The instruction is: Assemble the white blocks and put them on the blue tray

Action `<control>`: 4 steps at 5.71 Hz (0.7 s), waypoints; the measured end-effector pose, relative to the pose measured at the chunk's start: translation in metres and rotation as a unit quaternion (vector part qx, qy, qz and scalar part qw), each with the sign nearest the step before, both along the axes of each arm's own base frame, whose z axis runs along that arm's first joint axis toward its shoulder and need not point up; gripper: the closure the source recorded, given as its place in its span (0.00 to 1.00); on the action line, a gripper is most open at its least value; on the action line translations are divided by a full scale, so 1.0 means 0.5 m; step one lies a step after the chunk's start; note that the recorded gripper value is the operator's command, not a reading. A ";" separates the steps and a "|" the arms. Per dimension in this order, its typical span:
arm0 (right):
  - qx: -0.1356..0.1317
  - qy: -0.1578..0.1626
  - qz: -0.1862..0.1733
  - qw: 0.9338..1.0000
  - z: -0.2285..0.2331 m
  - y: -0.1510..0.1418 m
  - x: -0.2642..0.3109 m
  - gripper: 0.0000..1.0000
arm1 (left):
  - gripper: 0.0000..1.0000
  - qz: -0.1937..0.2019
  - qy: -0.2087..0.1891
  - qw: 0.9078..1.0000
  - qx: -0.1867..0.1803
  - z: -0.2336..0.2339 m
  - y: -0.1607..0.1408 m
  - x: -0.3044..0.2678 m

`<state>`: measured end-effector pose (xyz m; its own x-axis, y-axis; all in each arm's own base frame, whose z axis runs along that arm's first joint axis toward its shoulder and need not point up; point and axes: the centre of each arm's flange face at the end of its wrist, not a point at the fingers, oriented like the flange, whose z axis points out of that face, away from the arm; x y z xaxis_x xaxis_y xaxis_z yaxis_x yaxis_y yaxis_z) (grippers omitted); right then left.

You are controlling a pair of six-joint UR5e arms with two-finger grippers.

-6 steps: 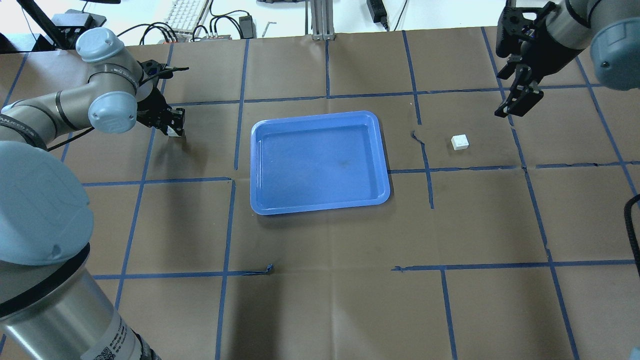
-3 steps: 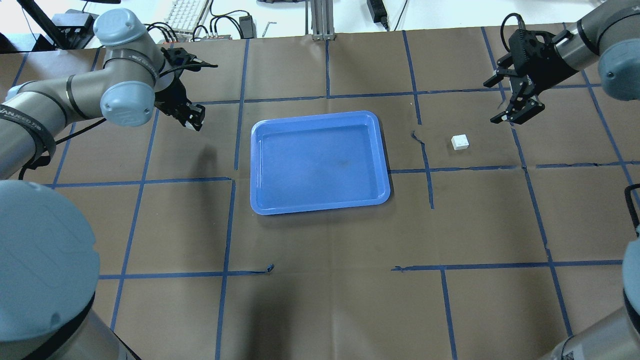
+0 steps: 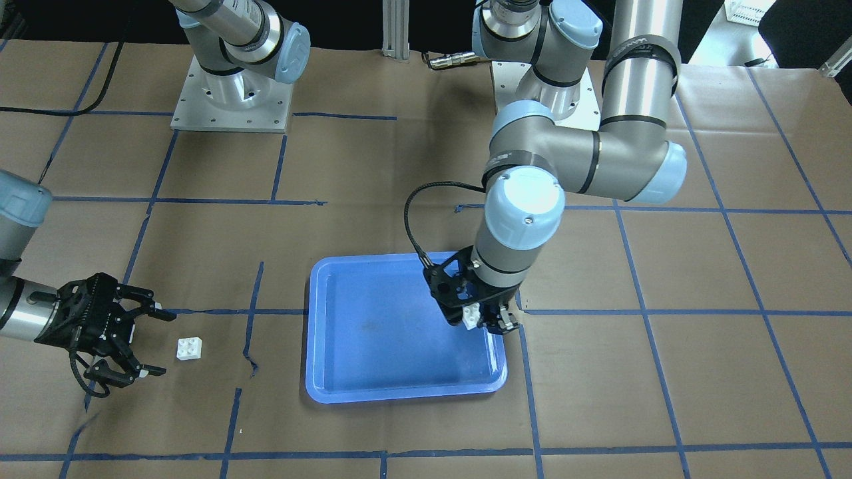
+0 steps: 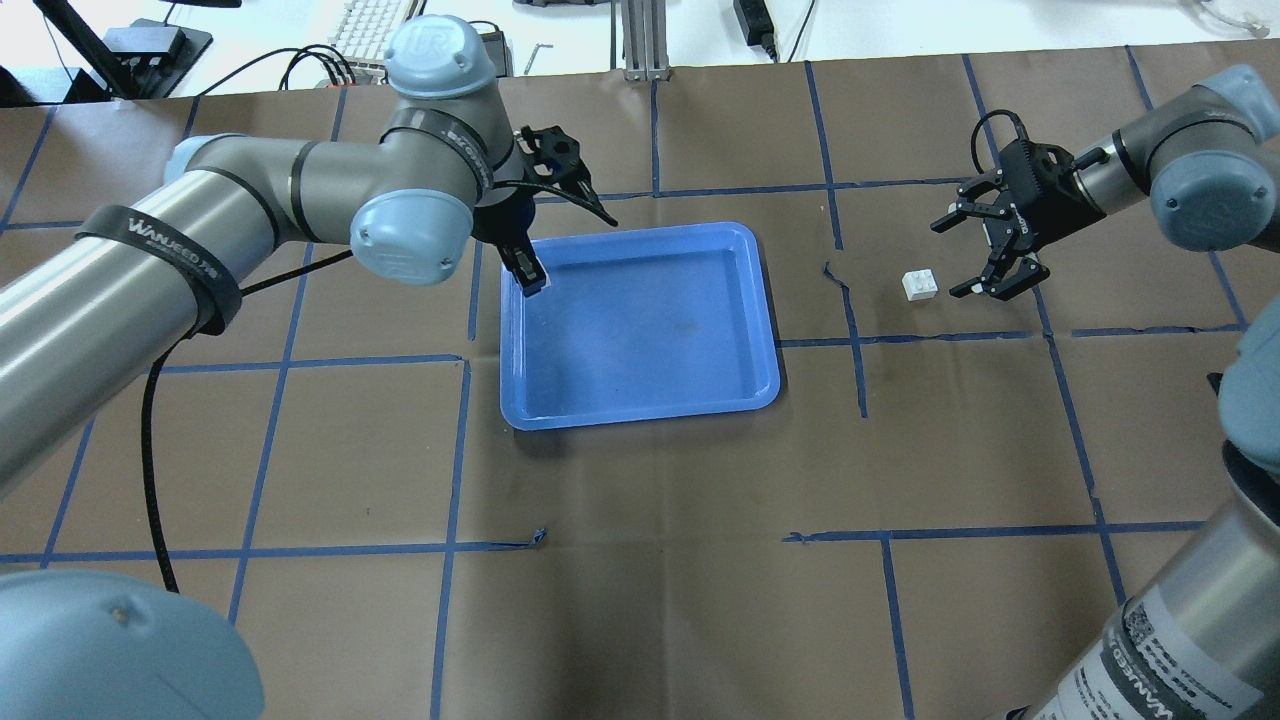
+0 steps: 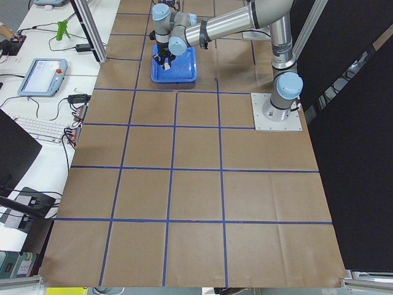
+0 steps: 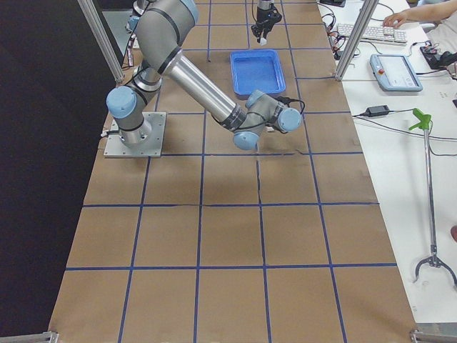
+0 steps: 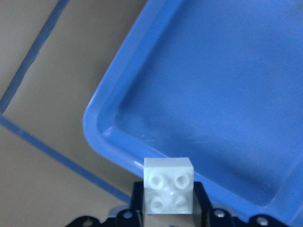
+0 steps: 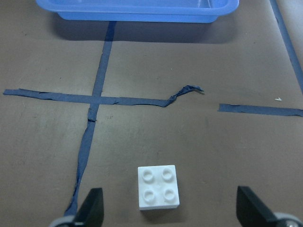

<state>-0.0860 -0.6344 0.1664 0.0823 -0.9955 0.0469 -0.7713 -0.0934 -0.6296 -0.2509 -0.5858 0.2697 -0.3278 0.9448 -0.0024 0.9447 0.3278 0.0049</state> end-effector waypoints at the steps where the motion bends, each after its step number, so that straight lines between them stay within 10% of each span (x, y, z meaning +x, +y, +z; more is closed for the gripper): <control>1: 0.004 -0.008 0.009 1.000 -0.037 0.000 0.000 0.00 | 1.00 -0.096 -0.003 0.995 0.010 -0.024 0.029 -0.046; 4: 0.005 -0.012 0.015 1.000 -0.058 -0.003 -0.001 0.58 | 1.00 -0.187 -0.001 0.982 -0.002 -0.054 0.041 -0.089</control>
